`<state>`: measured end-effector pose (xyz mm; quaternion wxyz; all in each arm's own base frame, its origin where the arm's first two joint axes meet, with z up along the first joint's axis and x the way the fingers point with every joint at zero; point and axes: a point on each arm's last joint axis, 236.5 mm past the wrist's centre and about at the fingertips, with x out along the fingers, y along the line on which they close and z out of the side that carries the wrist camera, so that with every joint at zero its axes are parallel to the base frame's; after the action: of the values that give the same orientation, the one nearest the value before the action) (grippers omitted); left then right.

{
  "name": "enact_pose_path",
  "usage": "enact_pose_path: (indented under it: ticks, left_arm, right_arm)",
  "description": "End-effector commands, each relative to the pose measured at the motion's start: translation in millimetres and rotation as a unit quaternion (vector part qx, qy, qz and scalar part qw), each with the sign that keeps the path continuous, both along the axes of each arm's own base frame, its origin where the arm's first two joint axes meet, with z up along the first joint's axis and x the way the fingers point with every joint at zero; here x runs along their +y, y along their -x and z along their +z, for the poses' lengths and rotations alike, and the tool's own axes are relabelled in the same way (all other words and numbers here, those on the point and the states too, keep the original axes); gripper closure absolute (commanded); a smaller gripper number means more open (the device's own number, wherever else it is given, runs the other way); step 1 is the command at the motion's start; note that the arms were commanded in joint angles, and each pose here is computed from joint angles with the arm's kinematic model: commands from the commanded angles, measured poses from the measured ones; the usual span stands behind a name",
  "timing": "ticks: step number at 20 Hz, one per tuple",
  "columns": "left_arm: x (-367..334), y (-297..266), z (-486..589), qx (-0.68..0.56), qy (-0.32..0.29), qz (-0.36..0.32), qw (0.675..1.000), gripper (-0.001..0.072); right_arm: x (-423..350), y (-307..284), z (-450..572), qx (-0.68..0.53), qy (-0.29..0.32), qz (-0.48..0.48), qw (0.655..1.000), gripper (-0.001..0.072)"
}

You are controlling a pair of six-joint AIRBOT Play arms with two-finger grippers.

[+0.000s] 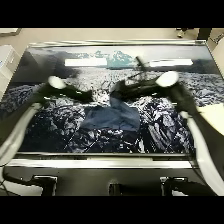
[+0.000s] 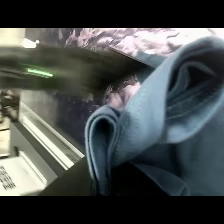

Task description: Fold the clothes and pants, and hang the long-sleeved shirts on hangers.

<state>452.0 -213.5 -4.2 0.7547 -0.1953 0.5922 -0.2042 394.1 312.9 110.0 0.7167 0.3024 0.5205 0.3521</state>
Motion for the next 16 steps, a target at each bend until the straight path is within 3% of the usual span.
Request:
enact_pose_path:
  ticks: [1,2,3,4,7,9,12,14,15,16]
  left_arm:
    - [166.1,14.7,51.4,-0.012,-0.124,0.074,0.989,0.0687]
    - [186.6,15.9,71.8,-0.032,-0.125,0.1,0.987,0.0687]
    - [203.5,18.5,91.0,-0.053,-0.126,0.121,0.983,0.0687]
    - [214.0,21.7,105.7,-0.068,-0.127,0.135,0.98,0.0687]
    - [220.2,39.8,126.2,-0.088,-0.143,0.105,0.98,0.0686]
    - [217.6,49.7,126.0,-0.079,-0.146,0.087,0.982,0.0687]
    - [217.8,45.7,129.5,-0.09,-0.145,0.091,0.981,0.0687]
    - [217.5,45.9,129.7,-0.09,-0.145,0.091,0.981,0.0687]
    - [216.7,46.0,129.9,-0.09,-0.145,0.091,0.981,0.0686]
    - [214.7,45.8,130.0,-0.09,-0.142,0.09,0.982,0.0687]
  right_arm:
    - [73.3,-7.8,-69.2,0.076,-0.046,-0.022,0.996,0.0671]
    - [89.9,-8.0,-86.7,0.101,-0.063,-0.032,0.992,0.0651]
    - [106.7,-7.8,-101.3,0.127,-0.084,-0.046,0.987,0.0362]
    - [117.9,-8.7,-107.3,0.144,-0.109,-0.054,0.982,0.0005]
    - [102.6,-35.3,-89.4,0.123,-0.155,-0.07,0.978,0.0002]
    - [43.8,-59.5,-67.2,0.085,-0.143,-0.067,0.984,0.0006]
    - [-88.8,-63.3,-83.8,0.1,-0.01,-0.081,0.992,0.0007]
    - [-191.1,-27.3,-128.0,0.187,0.137,-0.098,0.968,0.0036]
    - [-225.6,-5.3,-146.6,0.234,0.184,-0.103,0.949,0.0041]
    - [-236.2,7.8,-158.2,0.258,0.187,-0.103,0.942,0.0041]
